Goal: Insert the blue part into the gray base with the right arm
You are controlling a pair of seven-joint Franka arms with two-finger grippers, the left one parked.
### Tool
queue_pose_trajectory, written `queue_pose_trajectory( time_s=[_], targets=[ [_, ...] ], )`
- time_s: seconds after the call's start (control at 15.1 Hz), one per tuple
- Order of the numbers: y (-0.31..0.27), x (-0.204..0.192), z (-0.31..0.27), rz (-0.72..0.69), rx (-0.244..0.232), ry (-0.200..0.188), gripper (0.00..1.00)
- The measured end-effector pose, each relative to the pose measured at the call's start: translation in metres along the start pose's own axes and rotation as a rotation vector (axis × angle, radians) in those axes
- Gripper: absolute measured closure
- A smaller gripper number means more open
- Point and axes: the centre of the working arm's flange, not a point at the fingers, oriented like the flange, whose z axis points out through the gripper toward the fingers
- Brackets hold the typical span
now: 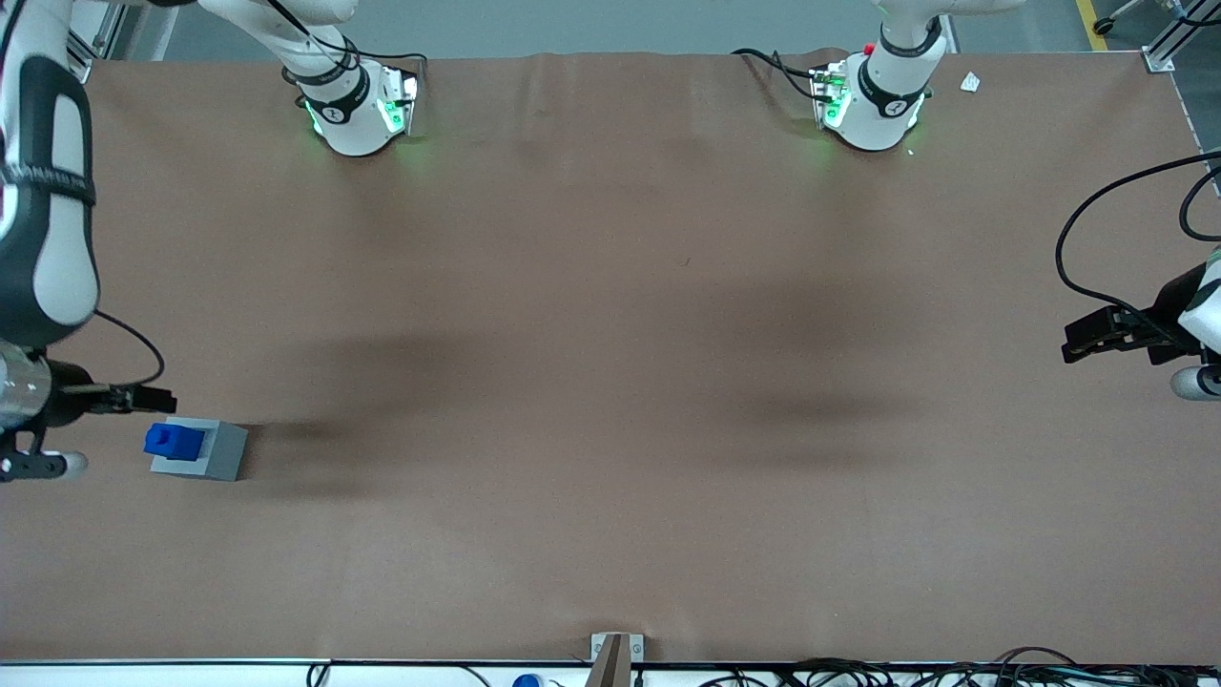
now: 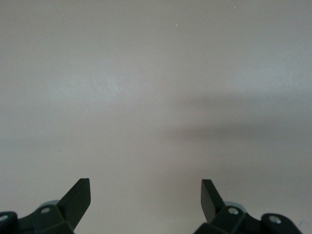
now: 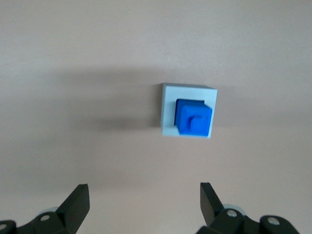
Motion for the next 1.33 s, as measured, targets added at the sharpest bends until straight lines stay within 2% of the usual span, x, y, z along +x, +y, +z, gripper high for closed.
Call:
queue_pose_trajectory(
  time_s=[0.2,0.33,0.66,0.8,0.86,0.99,1.33],
  targets=[
    [-0.021,-0.036,-0.055,-0.026,0.002,-0.009,0.00],
    [-0.031,-0.063,-0.088,-0.040,0.003,0.011,0.00],
    [-0.068,-0.150,-0.155,-0.099,0.024,0.131,0.00],
    [-0.081,-0.181,-0.164,-0.124,0.024,0.188,0.00],
    [-0.084,-0.195,-0.163,-0.131,0.025,0.199,0.00],
    [-0.084,-0.212,-0.161,-0.132,0.027,0.200,0.00],
    [-0.076,-0.215,-0.157,-0.117,0.032,0.192,0.00]
  ],
)
